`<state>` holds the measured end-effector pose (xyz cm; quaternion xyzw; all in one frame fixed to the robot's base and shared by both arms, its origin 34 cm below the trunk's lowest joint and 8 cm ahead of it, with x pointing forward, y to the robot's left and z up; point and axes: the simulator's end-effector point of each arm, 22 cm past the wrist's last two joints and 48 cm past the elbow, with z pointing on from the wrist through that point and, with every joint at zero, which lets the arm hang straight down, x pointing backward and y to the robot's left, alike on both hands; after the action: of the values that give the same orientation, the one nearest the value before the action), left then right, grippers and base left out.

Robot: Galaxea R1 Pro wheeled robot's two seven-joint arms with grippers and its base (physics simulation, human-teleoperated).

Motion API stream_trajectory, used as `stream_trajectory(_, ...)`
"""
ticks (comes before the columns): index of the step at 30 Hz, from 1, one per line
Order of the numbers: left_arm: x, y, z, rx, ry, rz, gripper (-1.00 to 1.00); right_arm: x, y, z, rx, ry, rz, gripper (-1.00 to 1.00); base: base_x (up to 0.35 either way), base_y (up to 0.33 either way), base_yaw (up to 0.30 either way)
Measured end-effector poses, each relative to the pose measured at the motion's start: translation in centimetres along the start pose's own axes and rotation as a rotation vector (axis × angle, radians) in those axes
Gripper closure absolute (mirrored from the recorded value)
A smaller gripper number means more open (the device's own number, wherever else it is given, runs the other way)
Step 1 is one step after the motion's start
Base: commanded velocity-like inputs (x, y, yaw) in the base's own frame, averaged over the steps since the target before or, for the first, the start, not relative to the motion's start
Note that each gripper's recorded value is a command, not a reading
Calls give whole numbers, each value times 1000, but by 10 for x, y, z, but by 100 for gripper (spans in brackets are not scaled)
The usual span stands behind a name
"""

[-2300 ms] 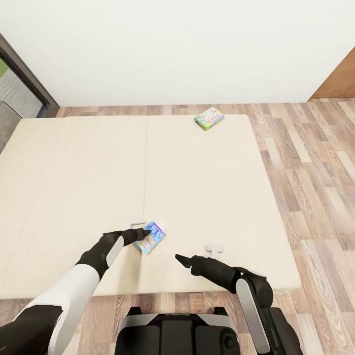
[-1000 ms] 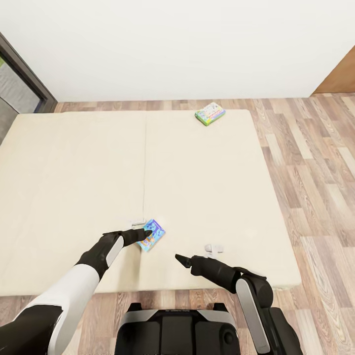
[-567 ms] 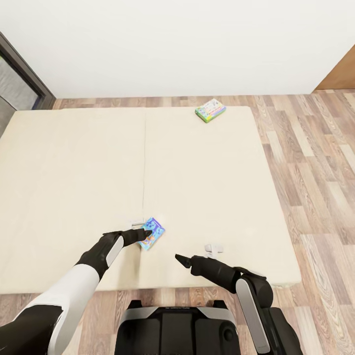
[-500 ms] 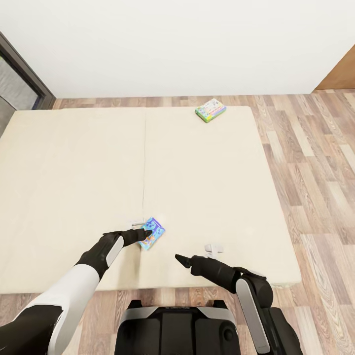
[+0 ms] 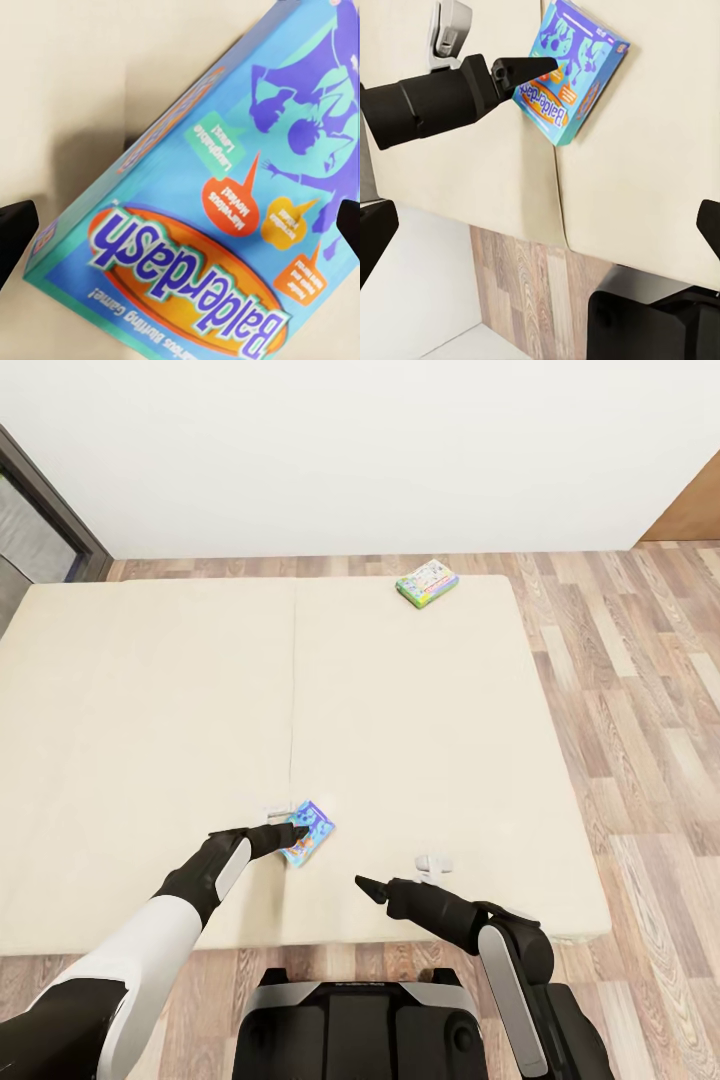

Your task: Put all the toys in the child's room - the three board games (two on the bed and one on the table), the two jigsaw puzzles on the table, and the tennis ball on the table - inside the toy box on the table in the child's room.

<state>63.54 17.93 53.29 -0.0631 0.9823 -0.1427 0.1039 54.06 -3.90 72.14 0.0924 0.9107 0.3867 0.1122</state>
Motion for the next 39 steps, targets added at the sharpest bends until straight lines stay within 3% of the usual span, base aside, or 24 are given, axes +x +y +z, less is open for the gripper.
stream_trajectory(20, -2, -1, 0, 1, -6, 1, -100, 0, 0, 0, 0, 1, 0, -100, 0, -12, 0)
stream_trajectory(39, -3, -6, 1, 8, -9, 3, -100, 0, 0, 0, 0, 1, 1, -100, 0, -95, 0)
